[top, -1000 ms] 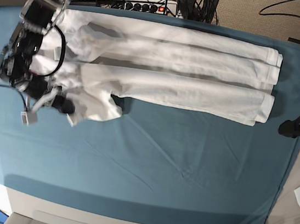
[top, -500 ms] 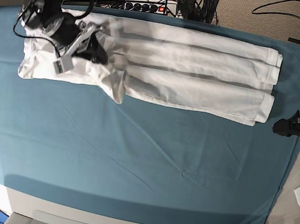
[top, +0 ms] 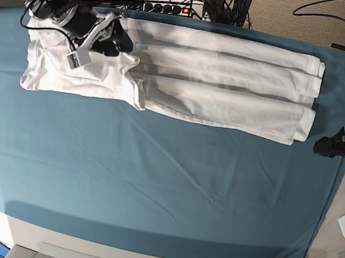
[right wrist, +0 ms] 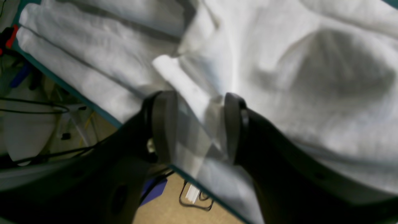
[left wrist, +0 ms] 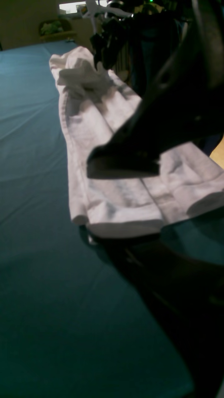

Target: Fold the T-shirt properly

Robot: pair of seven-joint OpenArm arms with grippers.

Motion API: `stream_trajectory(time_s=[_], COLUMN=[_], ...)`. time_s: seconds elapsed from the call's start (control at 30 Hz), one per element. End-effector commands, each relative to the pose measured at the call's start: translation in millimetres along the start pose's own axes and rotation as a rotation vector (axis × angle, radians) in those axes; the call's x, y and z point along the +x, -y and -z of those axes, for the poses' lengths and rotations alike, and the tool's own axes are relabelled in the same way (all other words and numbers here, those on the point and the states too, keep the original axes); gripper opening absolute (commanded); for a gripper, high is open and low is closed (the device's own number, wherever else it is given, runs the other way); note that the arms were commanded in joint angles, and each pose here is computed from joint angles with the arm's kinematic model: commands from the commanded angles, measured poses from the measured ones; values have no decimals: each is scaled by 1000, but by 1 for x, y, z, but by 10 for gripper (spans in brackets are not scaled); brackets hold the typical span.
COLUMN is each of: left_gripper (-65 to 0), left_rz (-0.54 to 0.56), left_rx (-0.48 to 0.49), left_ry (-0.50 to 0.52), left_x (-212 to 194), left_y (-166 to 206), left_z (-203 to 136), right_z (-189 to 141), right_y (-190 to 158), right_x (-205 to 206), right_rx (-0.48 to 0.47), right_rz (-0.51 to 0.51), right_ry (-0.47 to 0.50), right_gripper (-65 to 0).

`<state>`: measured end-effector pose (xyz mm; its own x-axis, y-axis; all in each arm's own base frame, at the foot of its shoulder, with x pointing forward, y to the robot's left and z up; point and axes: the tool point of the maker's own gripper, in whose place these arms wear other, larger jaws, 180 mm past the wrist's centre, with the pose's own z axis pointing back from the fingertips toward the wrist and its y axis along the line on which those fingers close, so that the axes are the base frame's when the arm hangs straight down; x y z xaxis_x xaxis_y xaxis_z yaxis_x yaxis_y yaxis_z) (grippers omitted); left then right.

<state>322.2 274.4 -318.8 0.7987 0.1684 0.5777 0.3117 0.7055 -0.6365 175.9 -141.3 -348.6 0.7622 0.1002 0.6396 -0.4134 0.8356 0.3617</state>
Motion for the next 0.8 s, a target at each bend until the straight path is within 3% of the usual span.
stream_trajectory(time_s=[0.0,0.2,0.33,0.43,0.6,0.77], left_gripper=[-401,-401,-400,-401,-401,-401], left_rz=[44,44,43,43,30,0], left_rx=[2,1,1,1,6,13], left_ry=[47,47,46,46,33,2], left_x=[21,21,21,20,12,-7], left_y=[4,4,4,4,1,-3], left_z=[-12,-12,-12,-12,-12,-12], right_z=[-4,-9,-21,-42,-92,-127], right_y=[-5,-22,-29,-14,44,84], right_x=[5,-16,7,39,77,75], right_rx=[17,86,117,9,-354,-582], right_rz=[-6,51,48,-32,-156,-167], right_ry=[30,-10,85,183,309,307], right_gripper=[-395,-395,-395,-395,-395,-395])
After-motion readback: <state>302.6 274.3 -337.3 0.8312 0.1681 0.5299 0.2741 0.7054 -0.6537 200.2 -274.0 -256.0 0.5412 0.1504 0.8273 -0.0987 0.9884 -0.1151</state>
